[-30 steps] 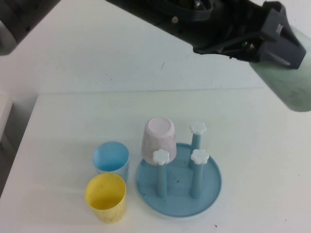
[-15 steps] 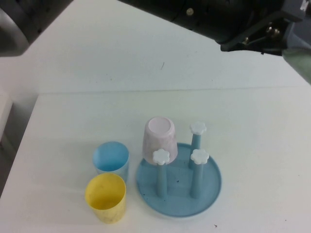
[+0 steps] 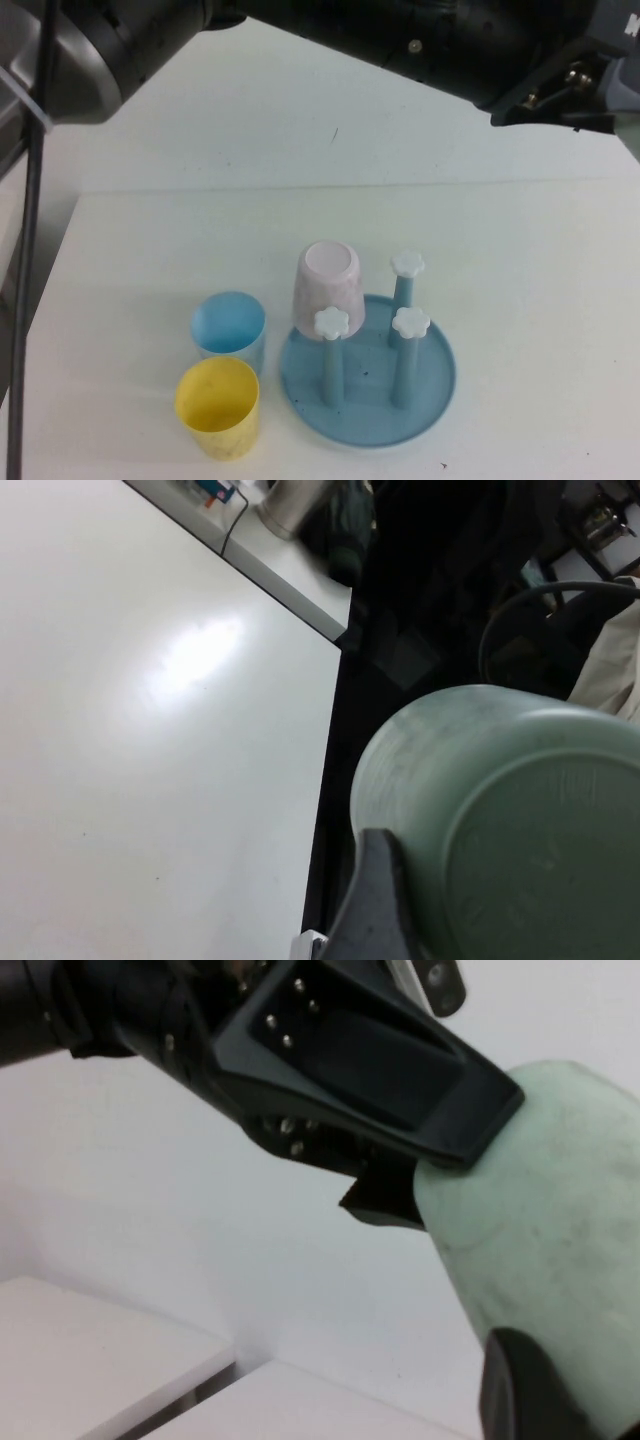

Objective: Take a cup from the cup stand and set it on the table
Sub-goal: Hand over the cup

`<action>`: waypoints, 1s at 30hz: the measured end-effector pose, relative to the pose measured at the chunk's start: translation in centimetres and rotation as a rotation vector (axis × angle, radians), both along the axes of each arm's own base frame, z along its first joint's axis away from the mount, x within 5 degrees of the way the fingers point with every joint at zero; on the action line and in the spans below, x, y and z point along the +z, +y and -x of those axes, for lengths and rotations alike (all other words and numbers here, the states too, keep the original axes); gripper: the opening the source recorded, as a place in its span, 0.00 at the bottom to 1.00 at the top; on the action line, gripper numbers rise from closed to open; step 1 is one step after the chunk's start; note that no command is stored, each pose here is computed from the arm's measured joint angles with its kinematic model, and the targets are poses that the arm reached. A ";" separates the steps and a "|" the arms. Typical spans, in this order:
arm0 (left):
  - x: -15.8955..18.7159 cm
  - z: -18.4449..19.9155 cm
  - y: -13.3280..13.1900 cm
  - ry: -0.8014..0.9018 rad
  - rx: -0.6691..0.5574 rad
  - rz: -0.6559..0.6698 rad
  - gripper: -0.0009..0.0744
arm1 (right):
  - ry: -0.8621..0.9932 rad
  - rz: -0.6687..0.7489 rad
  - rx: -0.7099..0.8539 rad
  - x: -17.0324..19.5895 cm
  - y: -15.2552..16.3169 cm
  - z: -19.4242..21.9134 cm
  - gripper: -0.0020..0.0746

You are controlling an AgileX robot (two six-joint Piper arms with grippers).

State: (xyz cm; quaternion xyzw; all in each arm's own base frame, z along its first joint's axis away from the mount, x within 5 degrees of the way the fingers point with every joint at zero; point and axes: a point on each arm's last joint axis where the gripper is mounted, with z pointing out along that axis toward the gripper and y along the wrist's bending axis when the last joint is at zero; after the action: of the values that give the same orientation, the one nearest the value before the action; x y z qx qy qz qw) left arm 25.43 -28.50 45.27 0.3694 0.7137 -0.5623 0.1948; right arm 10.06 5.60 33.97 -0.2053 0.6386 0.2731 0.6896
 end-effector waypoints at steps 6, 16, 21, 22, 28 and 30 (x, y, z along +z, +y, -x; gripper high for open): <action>-0.2 0.2 -0.2 -0.021 -0.062 0.024 0.72 | -0.037 0.037 0.008 0.0 0.1 0.1 0.16; 0.3 -0.4 0.7 -0.006 -0.049 0.009 0.89 | -0.039 0.051 -0.061 0.0 -0.4 -0.3 0.05; 1.6 -1.3 2.9 -0.109 0.069 -0.088 0.70 | 0.020 0.011 -0.109 0.1 -0.8 -0.9 0.05; 1.8 -1.3 3.5 -0.135 0.104 -0.130 0.61 | 0.043 0.024 -0.107 0.2 -0.8 -1.2 0.05; 2.9 -0.7 6.7 -0.285 0.315 -0.374 0.09 | 0.348 0.298 0.065 0.3 -0.2 -3.9 0.05; 3.2 -0.4 7.8 -0.319 0.374 -0.430 0.05 | 0.474 0.400 0.130 0.5 -0.3 -5.2 0.05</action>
State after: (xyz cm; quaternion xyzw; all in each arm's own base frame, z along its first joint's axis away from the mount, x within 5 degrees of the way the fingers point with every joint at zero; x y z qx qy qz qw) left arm 25.79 -20.73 48.45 0.3482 0.8322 -0.2882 0.3213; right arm 15.31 5.31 34.52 -0.3078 0.8080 0.2257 0.4488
